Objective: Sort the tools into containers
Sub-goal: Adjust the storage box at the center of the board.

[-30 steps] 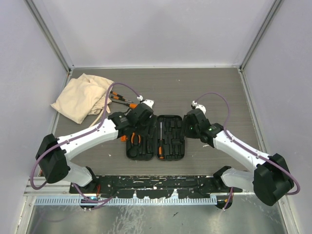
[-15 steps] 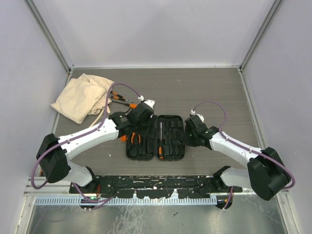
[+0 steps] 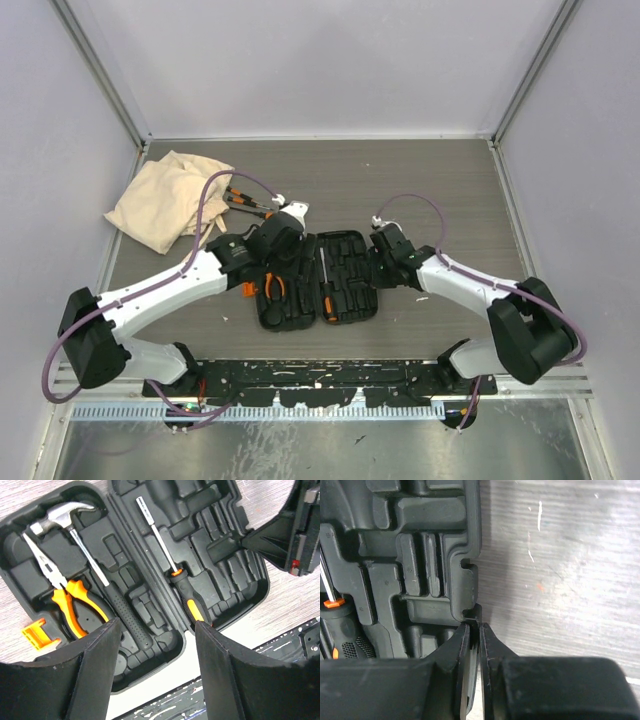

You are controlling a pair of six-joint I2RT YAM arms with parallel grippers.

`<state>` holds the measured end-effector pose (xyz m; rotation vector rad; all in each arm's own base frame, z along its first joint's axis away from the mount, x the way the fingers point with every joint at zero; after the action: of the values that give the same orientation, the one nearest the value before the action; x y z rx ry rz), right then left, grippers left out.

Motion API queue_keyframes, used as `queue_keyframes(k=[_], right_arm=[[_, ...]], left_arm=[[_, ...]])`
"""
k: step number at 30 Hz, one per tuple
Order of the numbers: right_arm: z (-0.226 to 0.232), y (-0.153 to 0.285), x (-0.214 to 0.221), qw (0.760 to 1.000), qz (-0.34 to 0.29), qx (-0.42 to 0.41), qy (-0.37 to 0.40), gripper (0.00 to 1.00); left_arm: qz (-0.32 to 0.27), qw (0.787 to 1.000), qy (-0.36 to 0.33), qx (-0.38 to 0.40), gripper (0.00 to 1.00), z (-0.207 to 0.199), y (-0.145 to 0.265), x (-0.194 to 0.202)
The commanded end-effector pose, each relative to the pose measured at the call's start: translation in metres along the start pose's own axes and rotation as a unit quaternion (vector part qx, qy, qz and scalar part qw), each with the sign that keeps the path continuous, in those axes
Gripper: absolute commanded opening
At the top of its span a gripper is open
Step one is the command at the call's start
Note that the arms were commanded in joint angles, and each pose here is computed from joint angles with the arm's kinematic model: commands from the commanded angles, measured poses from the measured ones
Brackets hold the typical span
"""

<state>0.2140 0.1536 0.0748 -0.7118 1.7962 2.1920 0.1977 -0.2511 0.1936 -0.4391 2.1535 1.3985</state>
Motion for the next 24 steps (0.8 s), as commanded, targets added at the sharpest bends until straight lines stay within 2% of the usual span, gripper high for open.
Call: queue_keyframes(k=[1,5,10,24], right_arm=[[0.008,-0.011,-0.02,0.997,-0.013,-0.023,0.078,0.01],[0.011,-0.014,-0.032,0.994,-0.022,-0.021,0.104,0.01],[0.011,-0.01,-0.044,0.994,-0.04,-0.009,0.101,0.03],[-0.01,0.002,-0.034,0.992,-0.027,0.007,0.122,0.02]], left_arm=[[-0.035,0.999,0.014,0.001,0.62,0.001,0.006,-0.012],[-0.026,1.0,0.017,-0.001,0.62,0.0,0.003,-0.009],[-0.02,0.999,0.025,-0.015,0.62,0.002,-0.002,-0.008],[-0.007,0.999,0.036,-0.021,0.61,-0.002,-0.014,-0.008]])
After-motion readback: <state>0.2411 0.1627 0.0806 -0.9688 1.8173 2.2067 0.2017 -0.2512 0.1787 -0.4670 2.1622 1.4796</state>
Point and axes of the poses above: each gripper's point midway between its finger pads, its own y axis back along the fingers, its own z axis along the line the jaws close on, x = y × z, the point moved 5 cm from there along y, back along the fingers, and after that the axes turned 8 degrees about y, right-handed, at the moved point
